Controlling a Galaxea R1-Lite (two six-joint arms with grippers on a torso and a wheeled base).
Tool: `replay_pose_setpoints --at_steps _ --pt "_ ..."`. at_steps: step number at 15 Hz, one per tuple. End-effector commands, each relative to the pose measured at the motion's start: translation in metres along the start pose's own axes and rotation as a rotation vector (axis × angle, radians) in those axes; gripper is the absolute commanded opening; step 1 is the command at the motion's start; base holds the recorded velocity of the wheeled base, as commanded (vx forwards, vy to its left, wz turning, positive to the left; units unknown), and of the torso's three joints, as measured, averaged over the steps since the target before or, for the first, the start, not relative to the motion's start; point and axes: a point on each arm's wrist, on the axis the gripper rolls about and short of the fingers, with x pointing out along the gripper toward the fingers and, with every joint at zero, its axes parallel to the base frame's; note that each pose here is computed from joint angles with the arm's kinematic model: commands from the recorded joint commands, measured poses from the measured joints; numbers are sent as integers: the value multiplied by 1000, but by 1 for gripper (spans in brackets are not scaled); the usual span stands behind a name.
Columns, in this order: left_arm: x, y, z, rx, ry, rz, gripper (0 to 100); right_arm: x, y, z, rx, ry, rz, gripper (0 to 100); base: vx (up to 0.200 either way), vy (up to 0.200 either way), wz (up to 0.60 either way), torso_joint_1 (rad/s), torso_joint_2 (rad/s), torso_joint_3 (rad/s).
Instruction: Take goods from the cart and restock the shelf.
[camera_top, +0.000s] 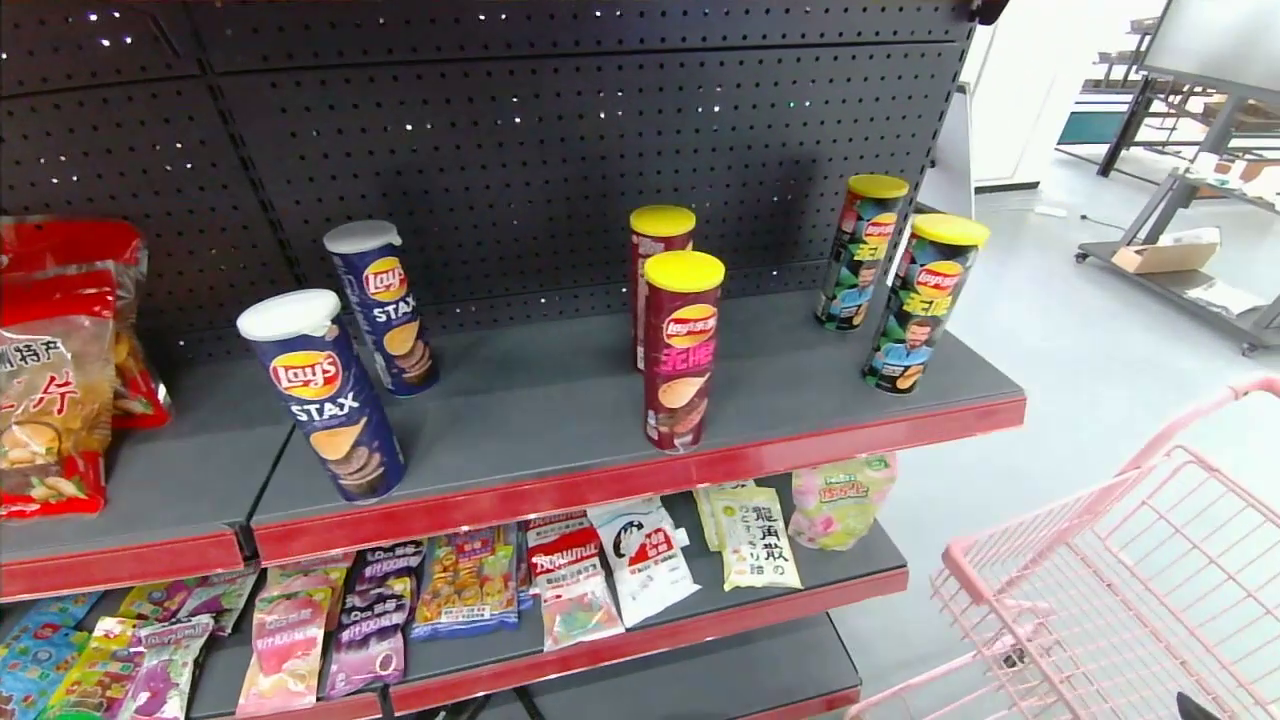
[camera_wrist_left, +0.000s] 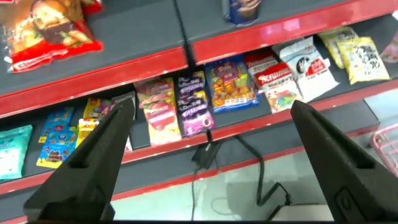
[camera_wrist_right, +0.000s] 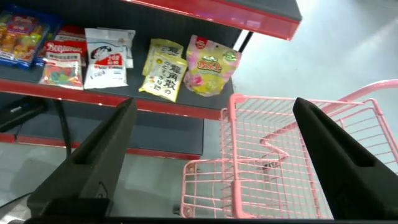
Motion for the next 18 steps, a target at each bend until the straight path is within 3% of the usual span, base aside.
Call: replay_pose_setpoints --at_steps 1,4,10,16,18 --pt "2 0 1 2 15 -3 100 -1 0 -2 1 -5 -1 100 0 -200 0 2 2 -2" --pt "2 0 1 2 15 -4 100 -3 0 -3 3 -18 -6 100 0 -200 0 4 4 1" --pt "1 0 0 6 7 -5 100 -3 0 -5 3 -4 -37 100 0 0 0 0 0 0" --pt "1 0 -2 7 8 -5 100 -2 0 -7 6 7 -49 100 0 0 600 6 5 1" --pt "1 0 -2 7 4 -5 100 -3 0 -7 4 3 -49 100 0 0 0 0 0 0"
